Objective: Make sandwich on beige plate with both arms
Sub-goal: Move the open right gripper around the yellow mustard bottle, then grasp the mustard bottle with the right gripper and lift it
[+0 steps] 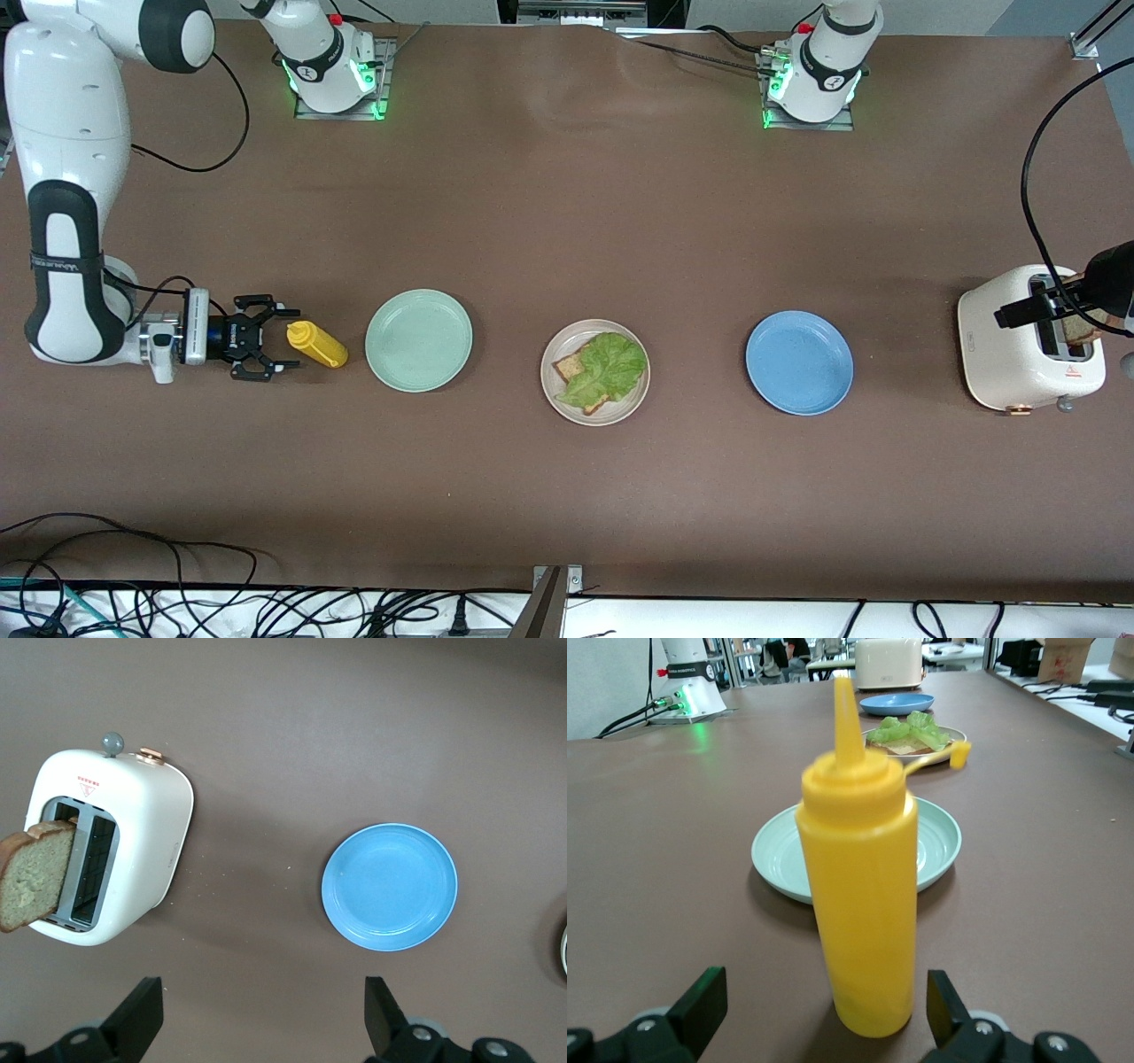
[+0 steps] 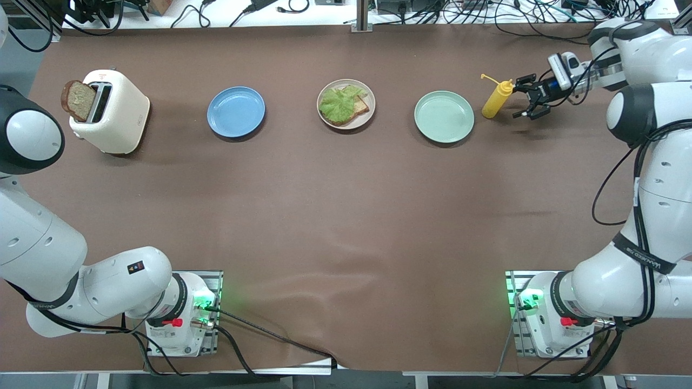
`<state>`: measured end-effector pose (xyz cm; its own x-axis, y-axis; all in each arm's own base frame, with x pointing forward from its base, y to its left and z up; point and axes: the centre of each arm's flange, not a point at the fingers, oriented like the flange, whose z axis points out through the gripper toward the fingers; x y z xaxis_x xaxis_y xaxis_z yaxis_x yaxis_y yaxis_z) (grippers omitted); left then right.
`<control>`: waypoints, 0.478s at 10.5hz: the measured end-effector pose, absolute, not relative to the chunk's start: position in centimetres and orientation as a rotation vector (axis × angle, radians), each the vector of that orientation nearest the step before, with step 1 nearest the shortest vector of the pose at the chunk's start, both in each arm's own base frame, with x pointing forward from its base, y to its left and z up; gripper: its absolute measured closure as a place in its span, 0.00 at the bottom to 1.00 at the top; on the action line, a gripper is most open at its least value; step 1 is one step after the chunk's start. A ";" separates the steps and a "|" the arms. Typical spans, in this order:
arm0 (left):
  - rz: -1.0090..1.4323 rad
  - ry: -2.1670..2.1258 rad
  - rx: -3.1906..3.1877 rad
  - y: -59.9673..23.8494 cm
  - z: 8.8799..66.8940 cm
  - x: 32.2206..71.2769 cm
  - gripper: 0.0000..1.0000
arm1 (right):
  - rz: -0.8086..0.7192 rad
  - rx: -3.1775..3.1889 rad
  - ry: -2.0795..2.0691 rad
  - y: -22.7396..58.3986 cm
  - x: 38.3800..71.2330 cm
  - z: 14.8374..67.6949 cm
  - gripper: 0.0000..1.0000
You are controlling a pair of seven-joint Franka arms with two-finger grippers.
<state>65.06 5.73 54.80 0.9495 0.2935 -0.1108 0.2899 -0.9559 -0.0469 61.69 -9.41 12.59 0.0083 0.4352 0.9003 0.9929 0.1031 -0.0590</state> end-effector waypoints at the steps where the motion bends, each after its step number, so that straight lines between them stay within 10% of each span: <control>1: 0.182 -0.460 -3.072 5.7 54.8 65.1 0.00 | -0.870 -1.447 -1.540 -9.0 61.6 11.6 0.00; 5: 0.182 -0.459 -3.072 5.7 54.8 65.1 0.00 | -0.891 -1.420 -1.516 -5.3 62.0 9.8 0.00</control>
